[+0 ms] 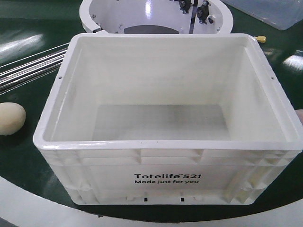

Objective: Place moving items into box and shelve
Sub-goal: 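Grasp the cream ball with the left gripper and pink ball with the right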

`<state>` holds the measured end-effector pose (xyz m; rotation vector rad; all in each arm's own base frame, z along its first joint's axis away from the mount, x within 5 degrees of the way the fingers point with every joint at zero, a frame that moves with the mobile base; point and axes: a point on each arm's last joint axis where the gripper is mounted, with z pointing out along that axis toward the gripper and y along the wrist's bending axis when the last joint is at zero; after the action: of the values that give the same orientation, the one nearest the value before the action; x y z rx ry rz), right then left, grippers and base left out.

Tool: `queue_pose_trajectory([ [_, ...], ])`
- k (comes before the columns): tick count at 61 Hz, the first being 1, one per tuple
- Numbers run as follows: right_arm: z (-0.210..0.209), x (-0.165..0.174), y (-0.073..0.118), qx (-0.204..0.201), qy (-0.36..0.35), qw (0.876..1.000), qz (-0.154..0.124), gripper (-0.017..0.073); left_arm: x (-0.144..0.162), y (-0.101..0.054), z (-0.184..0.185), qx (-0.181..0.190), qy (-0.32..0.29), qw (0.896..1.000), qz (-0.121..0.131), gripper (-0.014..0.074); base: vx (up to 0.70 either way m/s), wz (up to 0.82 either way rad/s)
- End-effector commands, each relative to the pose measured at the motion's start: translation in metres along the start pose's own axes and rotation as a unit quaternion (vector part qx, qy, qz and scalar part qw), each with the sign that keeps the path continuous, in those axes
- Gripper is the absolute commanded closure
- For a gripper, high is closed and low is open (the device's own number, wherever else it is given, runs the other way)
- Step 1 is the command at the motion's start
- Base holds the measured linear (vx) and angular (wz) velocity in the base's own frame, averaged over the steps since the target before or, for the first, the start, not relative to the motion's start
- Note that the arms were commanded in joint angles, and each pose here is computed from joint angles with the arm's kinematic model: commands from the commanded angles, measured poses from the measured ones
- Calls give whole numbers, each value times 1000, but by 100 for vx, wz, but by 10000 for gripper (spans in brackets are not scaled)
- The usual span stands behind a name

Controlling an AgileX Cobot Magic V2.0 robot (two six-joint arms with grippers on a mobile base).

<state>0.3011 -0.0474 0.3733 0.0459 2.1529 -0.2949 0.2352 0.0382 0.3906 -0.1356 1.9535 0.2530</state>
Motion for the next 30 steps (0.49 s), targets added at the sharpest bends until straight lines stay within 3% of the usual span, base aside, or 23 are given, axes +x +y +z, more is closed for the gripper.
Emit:
queue_pose_trajectory([
  [1, 5, -7, -5, 16, -1, 1000, 13, 48, -10, -1, 11, 3, -25, 1000, -18, 129, 0, 0],
  [6, 25, 7, -2, 19, 61, 997, 37, 48, 0, -4, 32, 2, 11, 999, -40, 129, 0, 0],
  [11, 40, 21, -1, 28, 126, 991, 36, 48, 9, -6, 47, -1, 43, 997, -56, 129, 0, 0],
  [20, 59, 39, 2, 37, 199, 979, 25, 48, 26, -9, 69, -6, 103, 993, -63, 129, 0, 0],
  [30, 74, 52, 7, 25, 238, 970, 35, 48, 46, -13, 89, -14, 171, 983, -65, 129, 0, 0],
])
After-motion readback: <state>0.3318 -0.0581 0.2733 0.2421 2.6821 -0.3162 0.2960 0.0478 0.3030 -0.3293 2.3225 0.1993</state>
